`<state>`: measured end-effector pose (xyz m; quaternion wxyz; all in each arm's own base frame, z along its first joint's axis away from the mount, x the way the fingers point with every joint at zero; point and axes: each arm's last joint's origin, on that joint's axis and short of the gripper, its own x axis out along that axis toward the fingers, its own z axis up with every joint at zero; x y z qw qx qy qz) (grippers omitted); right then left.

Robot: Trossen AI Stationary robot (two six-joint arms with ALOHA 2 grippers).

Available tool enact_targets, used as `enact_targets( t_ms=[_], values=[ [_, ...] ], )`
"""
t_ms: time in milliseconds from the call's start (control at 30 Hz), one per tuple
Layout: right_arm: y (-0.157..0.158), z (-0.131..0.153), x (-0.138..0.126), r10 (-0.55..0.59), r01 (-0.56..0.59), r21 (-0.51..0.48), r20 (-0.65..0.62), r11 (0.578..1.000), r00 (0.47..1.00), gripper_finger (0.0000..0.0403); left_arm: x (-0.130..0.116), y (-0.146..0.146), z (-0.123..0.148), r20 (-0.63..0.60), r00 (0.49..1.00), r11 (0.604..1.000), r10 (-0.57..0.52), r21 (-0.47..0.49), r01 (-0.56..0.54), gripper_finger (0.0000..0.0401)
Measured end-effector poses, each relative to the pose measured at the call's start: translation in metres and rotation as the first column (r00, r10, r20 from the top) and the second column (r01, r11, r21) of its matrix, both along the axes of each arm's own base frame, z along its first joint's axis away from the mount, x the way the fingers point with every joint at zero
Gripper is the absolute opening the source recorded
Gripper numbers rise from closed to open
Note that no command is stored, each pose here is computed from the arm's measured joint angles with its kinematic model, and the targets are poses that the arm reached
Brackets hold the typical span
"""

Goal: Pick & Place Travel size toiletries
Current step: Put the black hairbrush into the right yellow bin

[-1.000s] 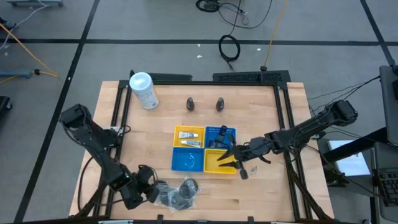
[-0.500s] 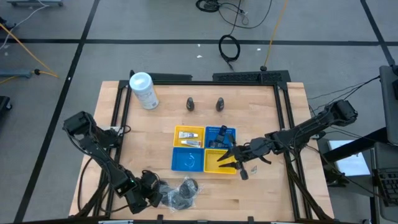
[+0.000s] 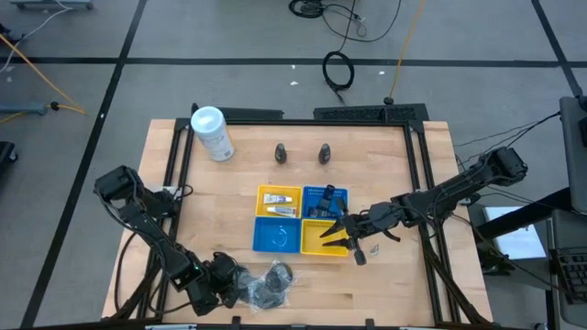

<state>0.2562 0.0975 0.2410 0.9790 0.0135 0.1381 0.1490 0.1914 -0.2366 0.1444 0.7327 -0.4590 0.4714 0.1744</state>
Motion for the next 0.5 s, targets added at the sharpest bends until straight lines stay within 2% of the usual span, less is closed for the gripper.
enact_targets(
  t_ms=[67,133,333,500],
  values=[
    [0.0,0.0,0.0,0.0,0.0,0.0,0.0,1.0,1.0,0.0094,0.001,0.001,0.0,-0.001,1.0,1.0,-0.002,0.005,0.002,0.0037],
    [0.0,0.0,0.0,0.0,0.0,0.0,0.0,1.0,1.0,0.0093,0.002,0.002,0.0,-0.001,1.0,1.0,-0.001,0.012,0.001,0.0013],
    [0.0,0.0,0.0,0.0,0.0,0.001,-0.001,1.0,1.0,0.0093,0.004,0.003,0.0,0.026,1.0,0.999,-0.014,0.034,0.013,0.0002],
    [0.0,0.0,0.0,-0.002,0.002,0.005,-0.003,1.0,1.0,0.0093,0.007,0.003,0.015,0.122,0.992,0.999,-0.037,0.032,0.034,0.0]
  ],
)
